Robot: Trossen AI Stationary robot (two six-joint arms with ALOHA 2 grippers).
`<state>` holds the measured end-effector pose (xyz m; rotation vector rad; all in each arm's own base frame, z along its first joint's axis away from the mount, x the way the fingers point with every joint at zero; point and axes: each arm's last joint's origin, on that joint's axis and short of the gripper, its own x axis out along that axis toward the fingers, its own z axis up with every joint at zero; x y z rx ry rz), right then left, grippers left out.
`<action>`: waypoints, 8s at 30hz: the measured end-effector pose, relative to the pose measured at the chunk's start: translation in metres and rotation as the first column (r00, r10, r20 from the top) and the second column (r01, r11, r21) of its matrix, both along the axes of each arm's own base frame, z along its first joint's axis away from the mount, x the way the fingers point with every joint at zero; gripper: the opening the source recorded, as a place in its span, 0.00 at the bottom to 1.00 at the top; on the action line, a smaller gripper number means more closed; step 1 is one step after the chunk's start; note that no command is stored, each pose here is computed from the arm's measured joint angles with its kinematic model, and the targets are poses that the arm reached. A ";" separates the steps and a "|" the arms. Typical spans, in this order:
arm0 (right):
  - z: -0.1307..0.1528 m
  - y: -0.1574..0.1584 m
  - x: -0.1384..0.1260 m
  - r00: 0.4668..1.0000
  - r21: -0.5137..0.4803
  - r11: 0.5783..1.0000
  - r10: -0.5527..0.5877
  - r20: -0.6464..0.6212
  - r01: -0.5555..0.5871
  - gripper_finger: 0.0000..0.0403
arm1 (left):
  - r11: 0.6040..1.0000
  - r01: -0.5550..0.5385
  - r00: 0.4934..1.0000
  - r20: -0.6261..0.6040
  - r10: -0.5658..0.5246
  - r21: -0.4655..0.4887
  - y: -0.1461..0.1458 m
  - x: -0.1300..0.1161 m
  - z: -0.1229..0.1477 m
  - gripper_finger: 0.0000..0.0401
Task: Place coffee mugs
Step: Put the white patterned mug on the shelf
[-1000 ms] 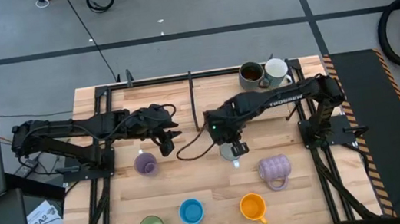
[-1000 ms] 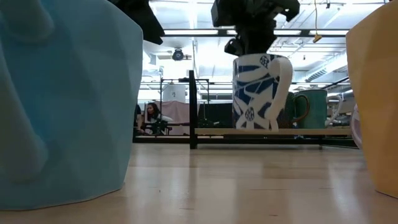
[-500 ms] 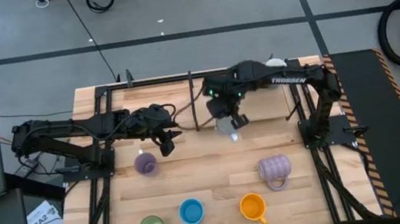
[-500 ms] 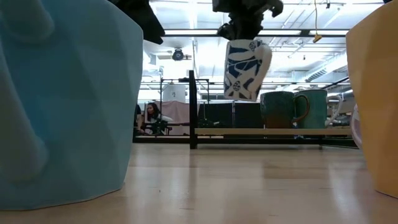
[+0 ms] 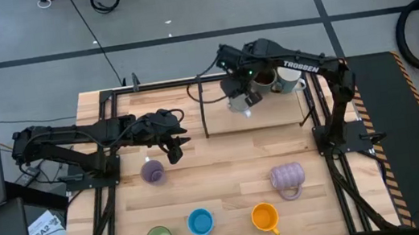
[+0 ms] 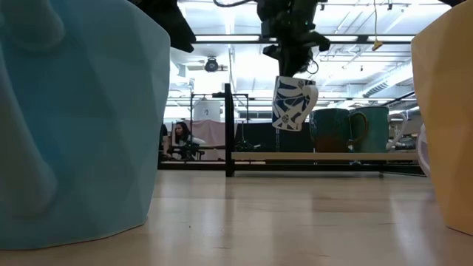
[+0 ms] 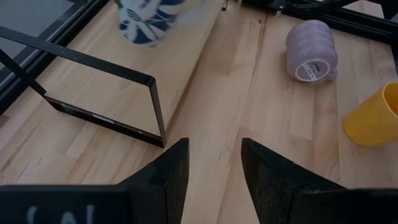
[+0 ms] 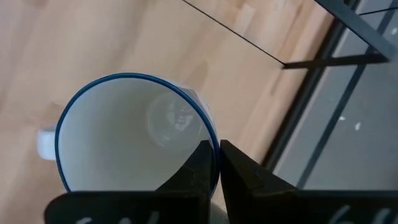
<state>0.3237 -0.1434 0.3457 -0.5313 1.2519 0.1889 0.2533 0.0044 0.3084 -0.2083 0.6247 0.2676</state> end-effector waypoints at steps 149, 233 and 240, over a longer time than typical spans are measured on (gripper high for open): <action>-0.048 -0.098 0.002 0.893 -0.004 0.895 -0.446 0.059 0.447 0.30 | 1.000 0.001 1.000 0.000 -0.001 0.007 0.000 0.000 0.000 0.38; -0.067 -0.130 -0.035 0.569 0.218 0.538 -0.814 -0.118 0.814 0.09 | 1.000 0.002 1.000 -0.001 -0.002 0.007 0.000 0.000 0.000 0.38; -0.067 -0.130 -0.035 0.568 0.215 0.538 -0.815 -0.114 0.815 0.11 | 1.000 0.002 1.000 -0.001 -0.002 0.007 0.000 0.000 0.000 0.38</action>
